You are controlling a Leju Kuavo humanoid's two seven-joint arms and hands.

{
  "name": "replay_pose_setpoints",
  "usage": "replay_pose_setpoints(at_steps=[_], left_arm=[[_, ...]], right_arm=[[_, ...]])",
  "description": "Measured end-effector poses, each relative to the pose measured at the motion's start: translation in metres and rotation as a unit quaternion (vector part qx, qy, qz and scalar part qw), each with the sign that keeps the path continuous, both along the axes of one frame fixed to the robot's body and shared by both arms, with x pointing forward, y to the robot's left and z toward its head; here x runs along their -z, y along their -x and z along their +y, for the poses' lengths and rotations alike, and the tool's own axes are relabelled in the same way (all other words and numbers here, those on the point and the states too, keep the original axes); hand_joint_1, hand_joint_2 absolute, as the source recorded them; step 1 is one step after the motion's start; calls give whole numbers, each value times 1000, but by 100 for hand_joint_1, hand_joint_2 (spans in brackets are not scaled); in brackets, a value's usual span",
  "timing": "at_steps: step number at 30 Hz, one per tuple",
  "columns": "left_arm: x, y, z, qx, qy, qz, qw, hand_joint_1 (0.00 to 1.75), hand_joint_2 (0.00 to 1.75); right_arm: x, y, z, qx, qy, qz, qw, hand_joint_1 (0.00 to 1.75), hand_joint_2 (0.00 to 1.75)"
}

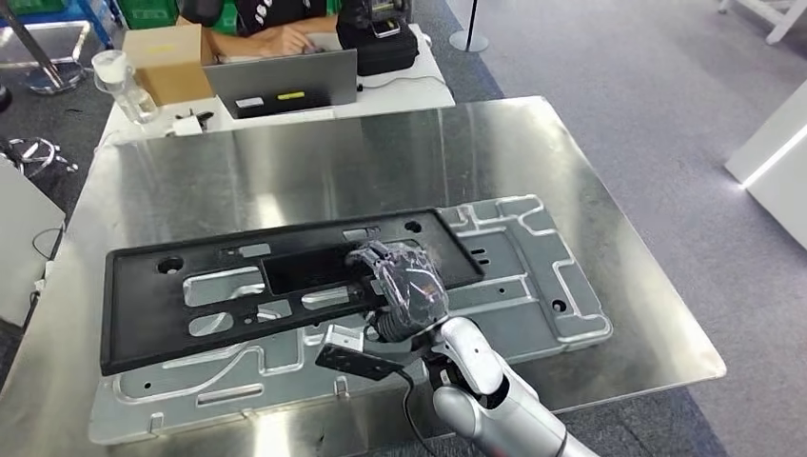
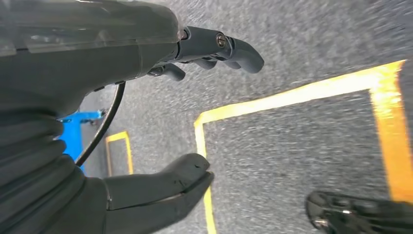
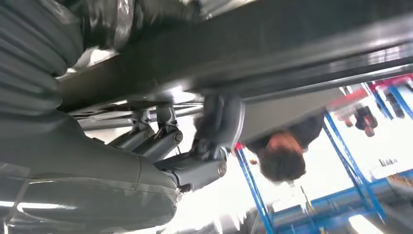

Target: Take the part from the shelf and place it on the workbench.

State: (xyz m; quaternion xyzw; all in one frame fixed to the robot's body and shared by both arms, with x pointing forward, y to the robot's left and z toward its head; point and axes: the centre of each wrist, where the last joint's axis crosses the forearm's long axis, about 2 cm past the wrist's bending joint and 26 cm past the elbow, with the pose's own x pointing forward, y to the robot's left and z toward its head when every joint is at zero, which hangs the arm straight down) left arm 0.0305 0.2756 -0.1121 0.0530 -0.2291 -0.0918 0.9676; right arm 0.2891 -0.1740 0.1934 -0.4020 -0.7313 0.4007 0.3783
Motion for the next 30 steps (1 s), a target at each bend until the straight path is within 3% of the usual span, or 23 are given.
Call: replay_pose_setpoints(at_steps=[12, 30], left_arm=[[0, -1, 3, -3, -4, 7, 1000, 0, 0], [0, -3, 2, -5, -3, 4, 1000, 0, 0]], right_arm=[[16, -3, -10, 16, -2, 43, 999, 0, 0], [19, -6, -19, 33, -3, 47, 998, 0, 0]])
